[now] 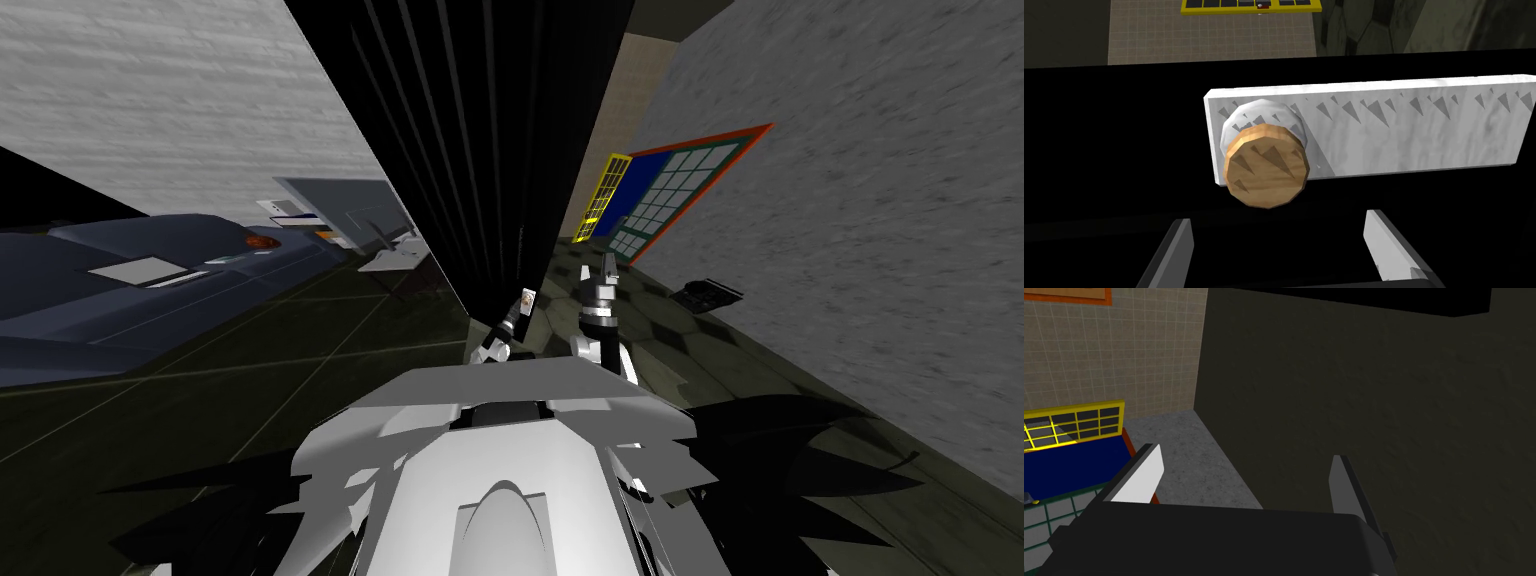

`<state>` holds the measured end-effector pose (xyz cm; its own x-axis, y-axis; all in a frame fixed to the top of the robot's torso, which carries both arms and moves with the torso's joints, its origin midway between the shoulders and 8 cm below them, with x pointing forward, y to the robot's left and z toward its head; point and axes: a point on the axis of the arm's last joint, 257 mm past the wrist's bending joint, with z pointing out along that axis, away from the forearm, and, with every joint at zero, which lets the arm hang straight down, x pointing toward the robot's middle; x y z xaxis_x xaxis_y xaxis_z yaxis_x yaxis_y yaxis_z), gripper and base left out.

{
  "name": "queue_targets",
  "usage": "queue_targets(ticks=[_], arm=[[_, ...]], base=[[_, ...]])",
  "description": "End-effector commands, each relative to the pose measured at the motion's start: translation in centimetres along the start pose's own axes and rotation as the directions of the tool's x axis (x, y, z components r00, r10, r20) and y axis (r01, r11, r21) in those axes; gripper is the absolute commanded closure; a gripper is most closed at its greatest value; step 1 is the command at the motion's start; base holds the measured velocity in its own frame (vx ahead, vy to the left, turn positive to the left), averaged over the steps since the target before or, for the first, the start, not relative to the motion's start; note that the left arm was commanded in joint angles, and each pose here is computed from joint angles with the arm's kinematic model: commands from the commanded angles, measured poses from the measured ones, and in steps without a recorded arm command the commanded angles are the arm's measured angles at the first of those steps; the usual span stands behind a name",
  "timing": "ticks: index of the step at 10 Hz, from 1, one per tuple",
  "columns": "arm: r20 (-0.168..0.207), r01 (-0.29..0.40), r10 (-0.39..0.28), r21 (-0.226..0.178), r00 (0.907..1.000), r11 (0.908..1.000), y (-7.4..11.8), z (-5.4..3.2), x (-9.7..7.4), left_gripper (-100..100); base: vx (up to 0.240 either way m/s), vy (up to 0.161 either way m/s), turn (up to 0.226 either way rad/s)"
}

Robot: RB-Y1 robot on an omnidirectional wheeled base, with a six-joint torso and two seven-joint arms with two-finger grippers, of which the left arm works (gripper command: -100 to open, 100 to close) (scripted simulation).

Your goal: Push the door open

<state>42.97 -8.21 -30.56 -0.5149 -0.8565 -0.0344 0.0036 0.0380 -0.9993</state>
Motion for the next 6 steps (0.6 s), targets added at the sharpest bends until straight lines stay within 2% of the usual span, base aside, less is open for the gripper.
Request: queue_targets(ticks=[1, 2, 3, 6], arm=[[0.005, 0.017, -0.017, 0.01, 0.9998, 0.9998, -0.71, 0.7, 0.4, -100], [0.003, 0.01, -0.01, 0.005, 1.0, 0.9999, -0.29, 0.43, 0.28, -100], [0.003, 0.01, -0.01, 0.005, 1.0, 0.9999, -0.29, 0.43, 0.28, 100], [0.003, 0.01, -0.01, 0.005, 1.0, 0.9999, -0.29, 0.43, 0.28, 100]], base=[[0.219, -0.229, -0.043], [0.102, -0.102, 0.007], [-0.011, 0.011, 0.009], [-0.032, 0.032, -0.009]])
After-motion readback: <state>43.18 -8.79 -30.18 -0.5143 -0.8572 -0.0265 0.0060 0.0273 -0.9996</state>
